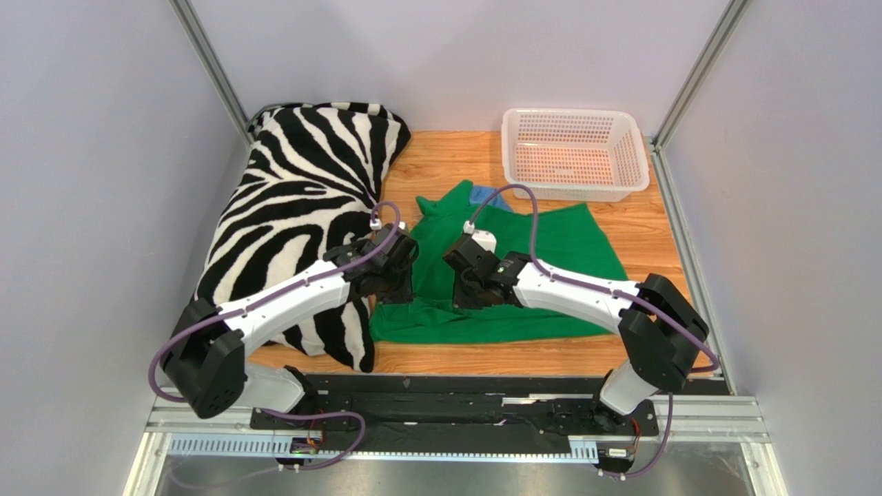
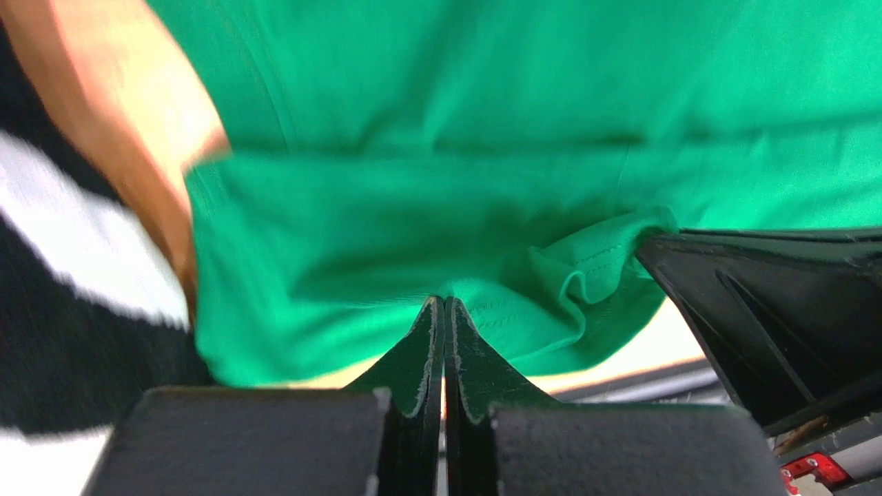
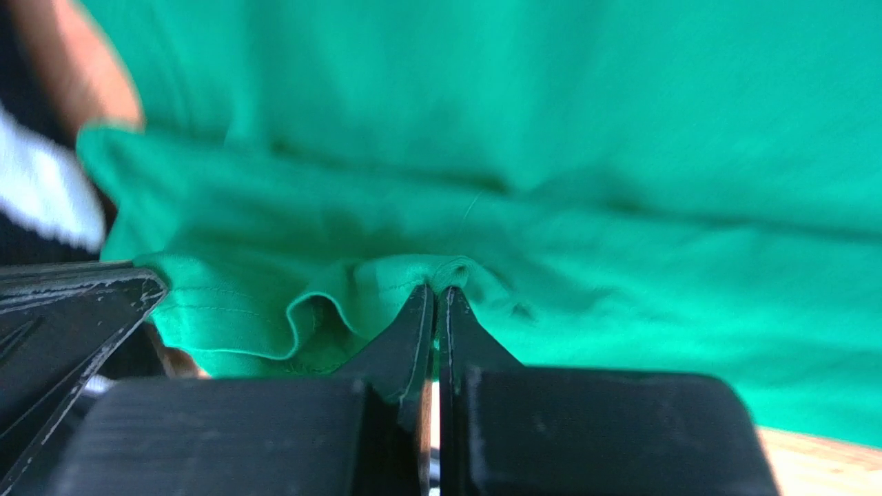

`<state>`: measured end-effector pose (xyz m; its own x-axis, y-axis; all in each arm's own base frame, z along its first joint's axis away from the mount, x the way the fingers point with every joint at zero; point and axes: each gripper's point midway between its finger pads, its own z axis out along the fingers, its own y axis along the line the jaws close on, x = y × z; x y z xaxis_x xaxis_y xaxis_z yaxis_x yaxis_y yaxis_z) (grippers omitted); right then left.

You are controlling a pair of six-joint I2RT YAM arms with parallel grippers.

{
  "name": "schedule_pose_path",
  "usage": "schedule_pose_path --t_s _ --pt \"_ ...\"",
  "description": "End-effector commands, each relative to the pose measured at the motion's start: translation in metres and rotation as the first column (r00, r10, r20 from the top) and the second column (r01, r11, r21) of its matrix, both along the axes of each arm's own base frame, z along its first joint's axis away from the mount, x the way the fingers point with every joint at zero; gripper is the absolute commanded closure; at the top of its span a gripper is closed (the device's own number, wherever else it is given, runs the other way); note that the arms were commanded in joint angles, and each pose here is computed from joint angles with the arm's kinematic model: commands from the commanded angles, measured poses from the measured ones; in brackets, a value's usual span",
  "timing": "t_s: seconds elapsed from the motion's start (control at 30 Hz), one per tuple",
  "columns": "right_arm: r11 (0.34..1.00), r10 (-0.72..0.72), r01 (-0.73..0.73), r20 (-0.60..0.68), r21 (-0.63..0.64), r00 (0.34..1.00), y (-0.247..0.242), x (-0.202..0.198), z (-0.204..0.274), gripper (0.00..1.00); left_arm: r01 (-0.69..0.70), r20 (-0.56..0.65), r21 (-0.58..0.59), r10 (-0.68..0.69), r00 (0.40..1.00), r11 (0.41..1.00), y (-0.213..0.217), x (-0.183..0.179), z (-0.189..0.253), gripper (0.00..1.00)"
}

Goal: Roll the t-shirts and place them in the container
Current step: Fold the T-shirt at the center of the board.

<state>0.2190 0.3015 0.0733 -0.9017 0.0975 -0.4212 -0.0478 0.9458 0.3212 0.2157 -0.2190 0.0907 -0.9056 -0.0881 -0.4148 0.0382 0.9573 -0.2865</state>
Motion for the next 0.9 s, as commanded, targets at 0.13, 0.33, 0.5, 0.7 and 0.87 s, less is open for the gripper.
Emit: schedule_pose_path --t_s 0.13,0.33,0.5,0.7,0.87 --pt "0.996 -0.032 0.041 0.113 -0.078 0.993 -0.009 0.067 0.024 1.0 -0.028 0.081 -0.009 0.028 0.996 1.0 -0.019 0.064 0.007 1.0" --pt "0.994 -0.038 0.052 0.137 -0.1 0.99 -0.022 0.086 0.029 0.8 -0.081 0.105 0.022 0.078 0.991 0.996 -0.011 0.092 0.007 1.0" --pt "0.992 -0.053 0.072 0.174 -0.106 0.983 -0.041 0.075 0.046 0.61 -0.095 0.126 0.023 0.091 0.988 0.995 -0.008 0.11 0.013 1.0" --pt "0.986 -0.043 0.067 0.156 -0.151 0.987 -0.061 0.027 0.034 0.63 -0.1 0.128 0.023 0.096 0.987 0.995 -0.008 0.12 0.015 1.0" --pt "0.972 -0.097 0.127 0.156 -0.195 0.983 -0.088 0.005 0.013 0.63 -0.112 0.132 0.023 0.108 0.985 0.993 -0.003 0.122 0.018 1.0"
